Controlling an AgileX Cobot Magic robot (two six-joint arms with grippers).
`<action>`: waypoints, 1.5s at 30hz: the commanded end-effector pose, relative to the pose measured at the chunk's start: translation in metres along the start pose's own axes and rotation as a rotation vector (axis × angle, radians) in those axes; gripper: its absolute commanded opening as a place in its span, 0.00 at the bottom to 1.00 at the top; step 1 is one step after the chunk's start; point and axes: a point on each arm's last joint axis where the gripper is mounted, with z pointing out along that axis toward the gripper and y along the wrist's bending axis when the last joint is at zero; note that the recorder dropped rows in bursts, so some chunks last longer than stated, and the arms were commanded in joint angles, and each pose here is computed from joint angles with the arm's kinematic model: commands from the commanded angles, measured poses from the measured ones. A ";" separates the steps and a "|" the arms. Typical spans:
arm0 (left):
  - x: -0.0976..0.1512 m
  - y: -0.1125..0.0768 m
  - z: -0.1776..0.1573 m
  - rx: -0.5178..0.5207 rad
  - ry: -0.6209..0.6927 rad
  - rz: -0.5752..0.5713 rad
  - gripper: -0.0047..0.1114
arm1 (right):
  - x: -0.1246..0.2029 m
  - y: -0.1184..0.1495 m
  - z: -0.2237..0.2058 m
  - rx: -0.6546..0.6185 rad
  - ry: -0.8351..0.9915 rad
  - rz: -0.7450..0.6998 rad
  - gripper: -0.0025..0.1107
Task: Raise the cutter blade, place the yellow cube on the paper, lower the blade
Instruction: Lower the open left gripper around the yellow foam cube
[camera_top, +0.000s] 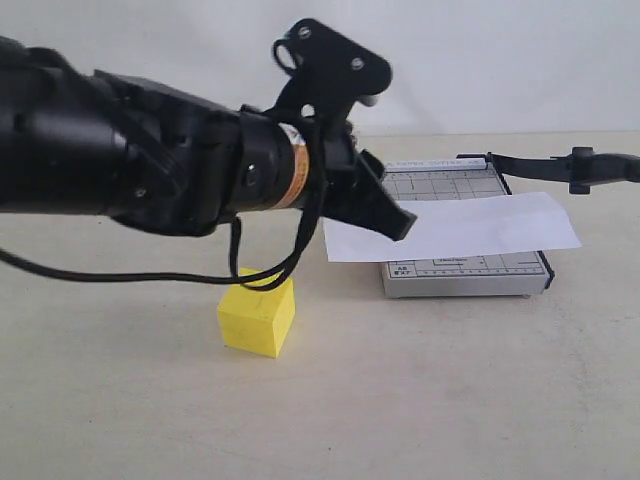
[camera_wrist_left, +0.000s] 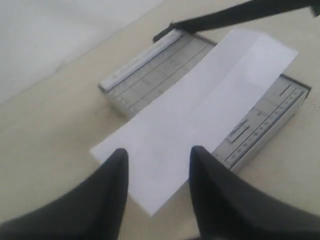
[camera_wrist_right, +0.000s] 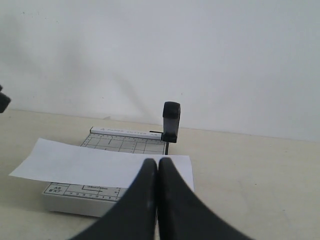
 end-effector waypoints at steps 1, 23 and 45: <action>0.021 0.011 -0.015 -0.108 0.096 -0.126 0.50 | -0.001 0.000 -0.001 0.005 -0.015 -0.001 0.02; 0.042 0.023 -0.028 -0.309 0.392 -0.328 0.78 | -0.002 0.000 -0.001 0.006 -0.017 -0.001 0.02; 0.049 0.025 0.006 -0.255 0.594 -0.343 0.78 | -0.002 0.000 -0.001 0.006 -0.018 -0.001 0.02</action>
